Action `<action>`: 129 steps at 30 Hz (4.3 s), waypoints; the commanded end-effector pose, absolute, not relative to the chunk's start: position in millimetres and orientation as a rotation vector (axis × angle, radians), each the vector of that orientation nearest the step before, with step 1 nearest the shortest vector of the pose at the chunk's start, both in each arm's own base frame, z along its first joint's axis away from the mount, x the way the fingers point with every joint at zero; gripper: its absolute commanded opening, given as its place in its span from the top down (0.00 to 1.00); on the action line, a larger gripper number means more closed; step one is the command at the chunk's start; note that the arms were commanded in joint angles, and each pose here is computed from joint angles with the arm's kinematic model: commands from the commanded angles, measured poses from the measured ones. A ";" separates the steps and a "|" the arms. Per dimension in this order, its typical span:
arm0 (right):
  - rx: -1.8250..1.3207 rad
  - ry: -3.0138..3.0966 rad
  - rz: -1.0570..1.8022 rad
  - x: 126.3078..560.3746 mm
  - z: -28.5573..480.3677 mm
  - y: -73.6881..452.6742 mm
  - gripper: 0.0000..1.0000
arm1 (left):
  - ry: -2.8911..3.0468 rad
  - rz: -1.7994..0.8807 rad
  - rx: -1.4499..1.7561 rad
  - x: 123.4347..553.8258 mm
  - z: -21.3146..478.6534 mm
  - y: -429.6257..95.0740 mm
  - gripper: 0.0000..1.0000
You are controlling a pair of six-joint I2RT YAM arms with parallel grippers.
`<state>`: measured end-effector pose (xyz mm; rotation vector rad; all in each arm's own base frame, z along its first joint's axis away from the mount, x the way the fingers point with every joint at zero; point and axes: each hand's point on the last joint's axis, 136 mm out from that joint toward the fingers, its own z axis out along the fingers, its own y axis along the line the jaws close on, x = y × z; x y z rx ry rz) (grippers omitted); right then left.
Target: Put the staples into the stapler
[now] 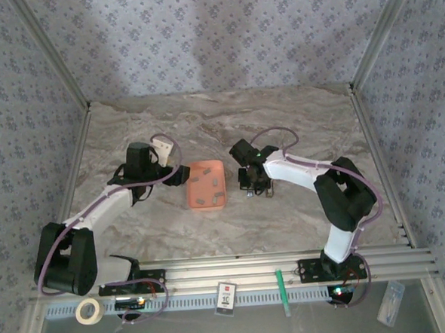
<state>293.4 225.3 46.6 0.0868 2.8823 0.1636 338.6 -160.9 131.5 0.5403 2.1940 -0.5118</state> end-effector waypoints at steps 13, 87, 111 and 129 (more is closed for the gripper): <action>0.068 2.911 0.138 293.0 41.2 223.9 0.86 | 2.152 -0.529 0.575 342.9 144.3 -167.4 0.14; -0.015 2.952 -0.085 284.3 33.9 210.2 0.85 | 2.145 -0.535 0.584 341.8 146.2 -170.0 0.14; -0.032 2.901 -0.070 290.2 48.2 211.1 0.86 | 2.139 -0.536 0.585 341.4 148.4 -170.4 0.14; -0.043 2.958 -0.097 282.5 27.8 211.0 0.86 | 2.142 -0.535 0.586 341.7 147.3 -170.7 0.14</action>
